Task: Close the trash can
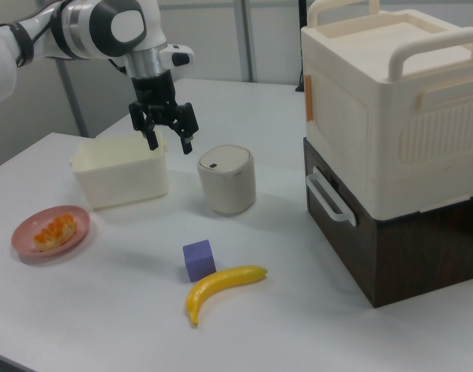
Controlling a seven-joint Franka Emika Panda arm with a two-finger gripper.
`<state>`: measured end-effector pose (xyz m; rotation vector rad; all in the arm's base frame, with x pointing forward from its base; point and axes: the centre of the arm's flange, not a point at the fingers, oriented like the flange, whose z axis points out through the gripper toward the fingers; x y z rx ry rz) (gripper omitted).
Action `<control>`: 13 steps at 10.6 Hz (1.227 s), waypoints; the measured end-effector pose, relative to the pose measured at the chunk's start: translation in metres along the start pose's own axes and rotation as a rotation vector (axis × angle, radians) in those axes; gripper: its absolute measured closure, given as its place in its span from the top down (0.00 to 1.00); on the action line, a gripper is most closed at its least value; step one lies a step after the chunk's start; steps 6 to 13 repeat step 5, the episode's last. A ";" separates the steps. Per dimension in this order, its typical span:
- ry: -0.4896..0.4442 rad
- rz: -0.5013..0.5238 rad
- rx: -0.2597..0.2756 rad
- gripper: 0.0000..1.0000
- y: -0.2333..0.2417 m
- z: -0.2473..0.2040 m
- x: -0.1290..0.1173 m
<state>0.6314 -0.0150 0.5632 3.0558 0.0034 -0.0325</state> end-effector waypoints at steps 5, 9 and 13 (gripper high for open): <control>-0.001 0.054 0.000 1.00 0.000 0.000 0.000; -0.001 0.054 0.000 1.00 0.000 0.000 0.000; -0.001 0.054 0.000 1.00 0.000 0.000 0.000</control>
